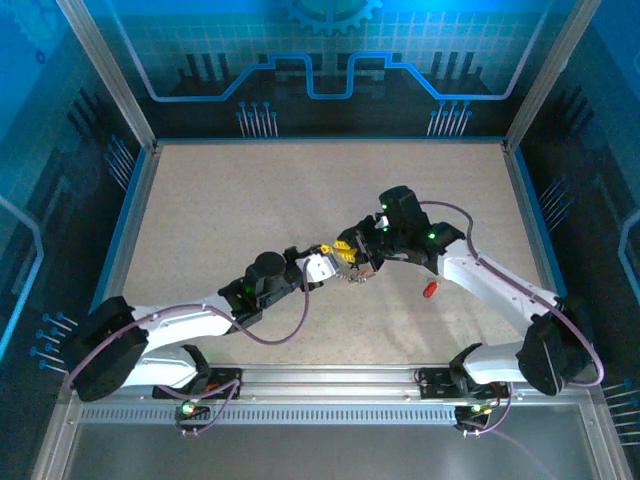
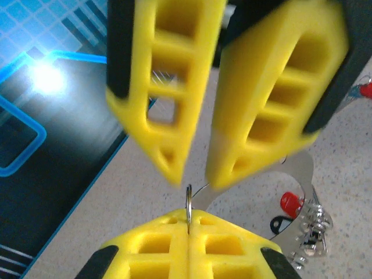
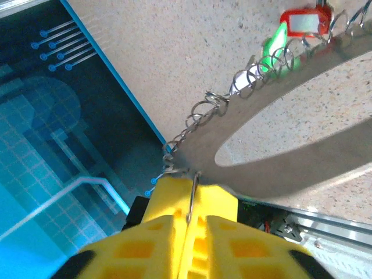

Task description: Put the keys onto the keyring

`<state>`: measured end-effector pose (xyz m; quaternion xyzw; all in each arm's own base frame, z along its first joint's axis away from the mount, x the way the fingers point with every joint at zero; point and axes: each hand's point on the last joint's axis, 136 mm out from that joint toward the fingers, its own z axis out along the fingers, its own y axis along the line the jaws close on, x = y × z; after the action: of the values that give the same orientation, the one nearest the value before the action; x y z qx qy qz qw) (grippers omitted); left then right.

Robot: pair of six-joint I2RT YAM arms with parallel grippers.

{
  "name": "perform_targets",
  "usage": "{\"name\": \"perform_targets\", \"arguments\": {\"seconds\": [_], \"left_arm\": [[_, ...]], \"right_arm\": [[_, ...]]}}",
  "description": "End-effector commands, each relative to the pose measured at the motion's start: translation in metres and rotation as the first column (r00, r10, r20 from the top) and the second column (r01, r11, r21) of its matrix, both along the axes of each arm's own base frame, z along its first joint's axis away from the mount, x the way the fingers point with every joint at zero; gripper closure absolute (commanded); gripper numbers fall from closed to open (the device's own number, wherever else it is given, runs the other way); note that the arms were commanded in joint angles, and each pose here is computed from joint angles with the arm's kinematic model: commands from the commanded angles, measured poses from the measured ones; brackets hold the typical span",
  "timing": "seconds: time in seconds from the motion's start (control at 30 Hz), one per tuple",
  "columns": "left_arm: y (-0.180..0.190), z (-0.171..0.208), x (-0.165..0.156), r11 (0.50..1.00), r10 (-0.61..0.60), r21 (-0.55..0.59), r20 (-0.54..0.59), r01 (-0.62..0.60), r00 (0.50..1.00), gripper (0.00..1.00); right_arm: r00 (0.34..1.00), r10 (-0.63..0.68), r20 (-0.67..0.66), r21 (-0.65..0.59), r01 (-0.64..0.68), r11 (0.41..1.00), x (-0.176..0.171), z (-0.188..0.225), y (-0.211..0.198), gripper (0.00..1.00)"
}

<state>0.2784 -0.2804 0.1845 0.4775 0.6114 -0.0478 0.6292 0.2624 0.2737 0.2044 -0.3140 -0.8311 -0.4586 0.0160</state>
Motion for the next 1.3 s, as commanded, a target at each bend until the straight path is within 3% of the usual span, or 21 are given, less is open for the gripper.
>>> {"name": "perform_targets", "arguments": {"seconds": [0.0, 0.1, 0.2, 0.3, 0.37, 0.47, 0.53, 0.63, 0.7, 0.77, 0.87, 0.93, 1.27], "left_arm": [[0.002, 0.023, -0.003, 0.999, -0.022, -0.032, -0.030, 0.021, 0.999, 1.00], [0.004, 0.034, -0.010, 0.995, -0.074, -0.078, -0.103, 0.066, 0.992, 1.00], [0.008, 0.048, -0.019, 0.980, -0.155, -0.153, -0.187, 0.127, 0.970, 1.00], [0.018, 0.066, -0.023, 0.953, -0.232, -0.262, -0.301, 0.154, 0.925, 1.00], [0.024, 0.076, -0.026, 0.940, -0.272, -0.303, -0.381, 0.158, 0.884, 1.00], [0.024, 0.084, -0.037, 0.931, -0.332, -0.304, -0.475, 0.202, 0.815, 1.00], [0.019, 0.091, -0.046, 0.913, -0.391, -0.322, -0.525, 0.248, 0.756, 1.00], [0.008, 0.103, -0.064, 0.856, -0.515, -0.365, -0.547, 0.366, 0.660, 1.00], [0.005, 0.107, -0.071, 0.826, -0.563, -0.385, -0.539, 0.412, 0.626, 1.00], [0.004, 0.108, -0.073, 0.814, -0.581, -0.383, -0.525, 0.437, 0.622, 1.00], [0.003, 0.105, -0.073, 0.813, -0.582, -0.366, -0.525, 0.452, 0.621, 1.00], [0.002, 0.103, -0.073, 0.814, -0.580, -0.354, -0.537, 0.460, 0.613, 1.00], [0.000, 0.091, -0.079, 0.839, -0.521, -0.231, -0.597, 0.492, 0.610, 1.00]], "right_arm": [[0.984, 0.046, 0.173, -0.138, -0.022, 0.990, 0.006, 0.019, -0.028, 0.64], [0.913, 0.144, 0.382, -0.225, -0.060, 0.973, 0.023, 0.041, -0.044, 0.60], [0.722, 0.304, 0.622, -0.338, -0.104, 0.936, 0.032, 0.071, -0.051, 0.66], [0.377, 0.558, 0.739, -0.553, -0.133, 0.822, 0.026, 0.095, -0.053, 0.66], [0.138, 0.690, 0.710, -0.679, -0.122, 0.723, 0.017, 0.099, -0.053, 0.67], [-0.234, 0.761, 0.604, -0.796, -0.133, 0.591, -0.009, 0.096, -0.042, 0.67], [-0.342, 0.766, 0.544, -0.832, -0.099, 0.546, -0.014, 0.091, -0.040, 0.68], [-0.452, 0.734, 0.507, -0.845, -0.094, 0.526, -0.019, 0.087, -0.036, 0.73], [-0.533, 0.685, 0.497, -0.844, -0.113, 0.524, -0.028, 0.087, -0.032, 0.75], [-0.600, 0.639, 0.482, -0.842, -0.117, 0.526, -0.037, 0.087, -0.028, 0.74], [-0.644, 0.595, 0.480, -0.836, -0.131, 0.532, -0.048, 0.087, -0.022, 0.72], [-0.686, 0.569, 0.454, -0.847, -0.133, 0.515, -0.060, 0.083, -0.016, 0.65], [-0.642, 0.628, 0.440, -0.879, -0.164, 0.448, -0.056, 0.065, -0.002, 0.67]]}}
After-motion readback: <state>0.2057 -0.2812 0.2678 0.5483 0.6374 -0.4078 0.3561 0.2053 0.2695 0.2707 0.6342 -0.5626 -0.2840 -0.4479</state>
